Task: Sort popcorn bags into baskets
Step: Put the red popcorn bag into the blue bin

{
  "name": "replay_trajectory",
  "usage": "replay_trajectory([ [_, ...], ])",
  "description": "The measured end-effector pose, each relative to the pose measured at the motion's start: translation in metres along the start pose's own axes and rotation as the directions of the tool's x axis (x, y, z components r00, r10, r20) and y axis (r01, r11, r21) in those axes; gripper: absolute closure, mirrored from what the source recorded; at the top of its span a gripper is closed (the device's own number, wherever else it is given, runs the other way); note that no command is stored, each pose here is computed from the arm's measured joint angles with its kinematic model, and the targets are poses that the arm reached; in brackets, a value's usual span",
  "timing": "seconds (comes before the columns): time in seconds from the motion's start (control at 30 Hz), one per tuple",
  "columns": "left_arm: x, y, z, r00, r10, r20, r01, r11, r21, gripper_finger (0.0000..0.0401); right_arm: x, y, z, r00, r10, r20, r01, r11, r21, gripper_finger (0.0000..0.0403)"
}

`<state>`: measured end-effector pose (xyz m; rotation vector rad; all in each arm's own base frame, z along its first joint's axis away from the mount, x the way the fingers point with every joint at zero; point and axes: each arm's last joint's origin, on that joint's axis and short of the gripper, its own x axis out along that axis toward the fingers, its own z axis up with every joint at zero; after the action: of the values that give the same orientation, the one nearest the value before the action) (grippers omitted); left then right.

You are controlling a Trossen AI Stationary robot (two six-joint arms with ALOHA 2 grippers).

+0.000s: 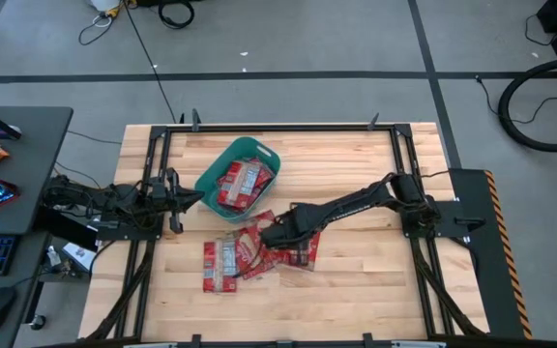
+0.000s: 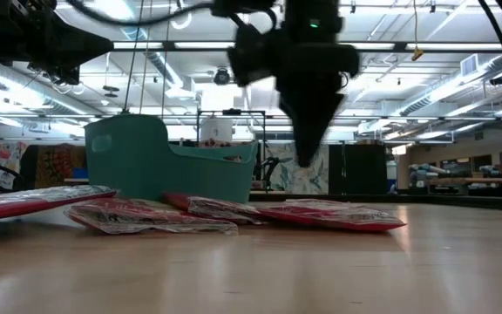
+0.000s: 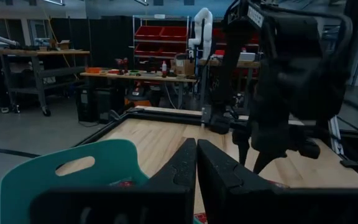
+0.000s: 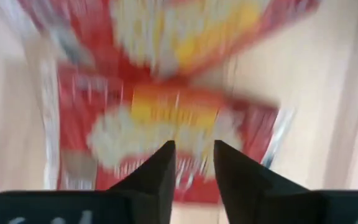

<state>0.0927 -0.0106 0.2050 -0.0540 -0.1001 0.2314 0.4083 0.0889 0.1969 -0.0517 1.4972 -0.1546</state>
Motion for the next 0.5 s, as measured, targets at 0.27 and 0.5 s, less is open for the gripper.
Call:
replay_trajectory([
  [0.27,0.000,0.000,0.000,1.000,0.000,0.000,0.000,1.000,0.000,0.0383,0.010,0.007,-0.026,0.979,-0.058,-0.194,0.075,0.994,0.082,0.0209],
  [0.5,0.000,0.000,0.000,1.000,0.000,0.000,0.000,1.000,-0.005,0.0383,0.016,-0.007,-0.022,0.978,-0.097,-0.184,0.108,0.993,0.049,0.0187],
])
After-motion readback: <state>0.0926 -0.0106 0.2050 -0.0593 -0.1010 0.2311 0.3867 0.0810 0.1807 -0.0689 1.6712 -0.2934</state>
